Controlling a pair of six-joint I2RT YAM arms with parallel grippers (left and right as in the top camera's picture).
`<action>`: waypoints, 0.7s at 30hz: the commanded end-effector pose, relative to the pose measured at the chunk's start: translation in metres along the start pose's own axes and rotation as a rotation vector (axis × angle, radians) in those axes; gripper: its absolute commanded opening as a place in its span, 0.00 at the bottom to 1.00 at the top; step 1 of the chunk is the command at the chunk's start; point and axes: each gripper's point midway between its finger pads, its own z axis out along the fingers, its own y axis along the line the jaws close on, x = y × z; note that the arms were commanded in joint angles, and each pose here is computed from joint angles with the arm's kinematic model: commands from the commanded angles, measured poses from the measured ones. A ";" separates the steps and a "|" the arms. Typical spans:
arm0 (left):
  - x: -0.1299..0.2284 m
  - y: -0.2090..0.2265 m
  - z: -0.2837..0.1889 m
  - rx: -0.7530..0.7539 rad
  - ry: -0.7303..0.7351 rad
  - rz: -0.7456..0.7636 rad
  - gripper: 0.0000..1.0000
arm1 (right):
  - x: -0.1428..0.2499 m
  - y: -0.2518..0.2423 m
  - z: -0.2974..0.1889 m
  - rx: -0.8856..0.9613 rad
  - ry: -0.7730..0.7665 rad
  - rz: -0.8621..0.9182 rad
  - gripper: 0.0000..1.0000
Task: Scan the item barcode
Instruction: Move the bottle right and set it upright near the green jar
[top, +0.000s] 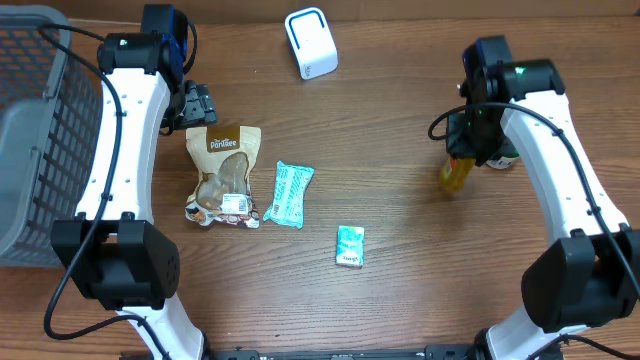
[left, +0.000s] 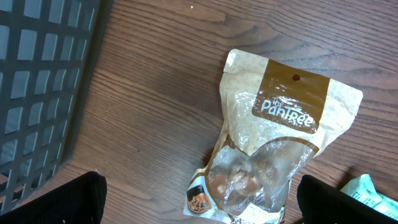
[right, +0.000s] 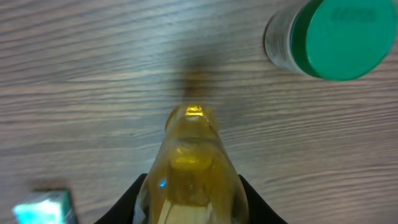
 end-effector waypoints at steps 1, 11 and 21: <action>-0.005 0.002 -0.008 -0.002 -0.031 -0.002 1.00 | -0.003 -0.013 0.012 0.024 -0.017 0.059 0.04; -0.005 0.002 -0.008 -0.002 -0.031 -0.002 1.00 | -0.005 -0.060 0.023 0.038 -0.009 0.214 0.08; -0.005 0.002 -0.008 -0.002 -0.031 -0.002 1.00 | -0.001 -0.064 0.047 0.053 -0.008 0.223 0.35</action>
